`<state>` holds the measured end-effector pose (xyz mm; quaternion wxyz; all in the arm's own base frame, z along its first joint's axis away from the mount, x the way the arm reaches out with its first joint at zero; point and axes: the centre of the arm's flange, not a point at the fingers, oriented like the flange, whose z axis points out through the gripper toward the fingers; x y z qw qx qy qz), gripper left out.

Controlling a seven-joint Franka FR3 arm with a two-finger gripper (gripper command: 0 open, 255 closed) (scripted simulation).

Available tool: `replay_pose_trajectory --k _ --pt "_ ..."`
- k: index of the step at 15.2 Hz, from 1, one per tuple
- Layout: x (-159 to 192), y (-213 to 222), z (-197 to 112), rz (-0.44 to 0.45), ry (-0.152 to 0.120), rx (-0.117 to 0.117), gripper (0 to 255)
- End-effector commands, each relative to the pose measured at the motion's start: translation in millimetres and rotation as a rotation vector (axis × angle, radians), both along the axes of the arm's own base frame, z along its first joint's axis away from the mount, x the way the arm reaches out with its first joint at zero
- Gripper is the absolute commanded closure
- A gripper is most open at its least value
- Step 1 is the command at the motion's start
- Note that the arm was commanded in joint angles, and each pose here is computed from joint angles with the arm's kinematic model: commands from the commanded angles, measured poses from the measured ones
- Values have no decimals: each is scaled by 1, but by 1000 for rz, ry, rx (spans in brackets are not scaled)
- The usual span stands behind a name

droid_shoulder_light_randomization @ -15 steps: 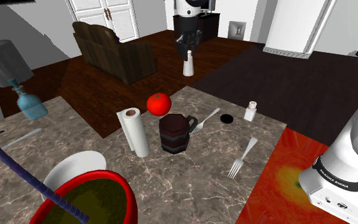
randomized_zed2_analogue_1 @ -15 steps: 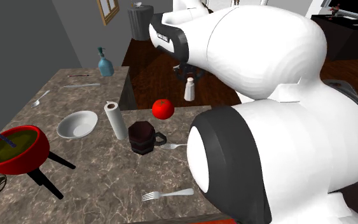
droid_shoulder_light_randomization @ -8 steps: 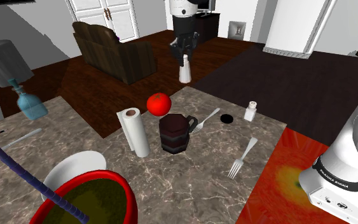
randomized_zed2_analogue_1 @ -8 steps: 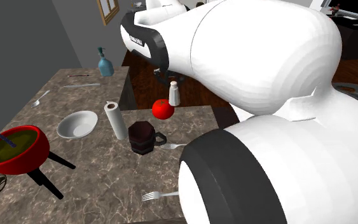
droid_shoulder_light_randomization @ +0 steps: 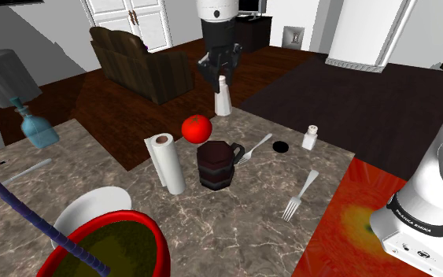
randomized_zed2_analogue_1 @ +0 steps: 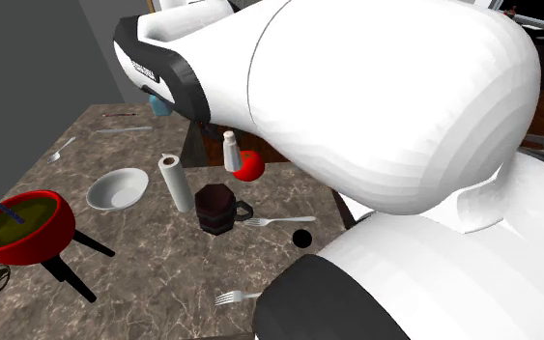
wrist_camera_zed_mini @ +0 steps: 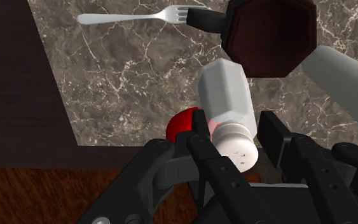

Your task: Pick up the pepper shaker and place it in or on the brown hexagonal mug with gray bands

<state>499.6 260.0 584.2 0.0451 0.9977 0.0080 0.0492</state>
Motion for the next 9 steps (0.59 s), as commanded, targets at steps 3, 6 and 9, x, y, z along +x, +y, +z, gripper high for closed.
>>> replay_pose_trajectory --k 3,6,9 --pt "-32 45 6 -1 0 0 255" --pt "-32 45 -9 -1 0 0 255" --pt "-32 45 -25 -1 0 0 255"
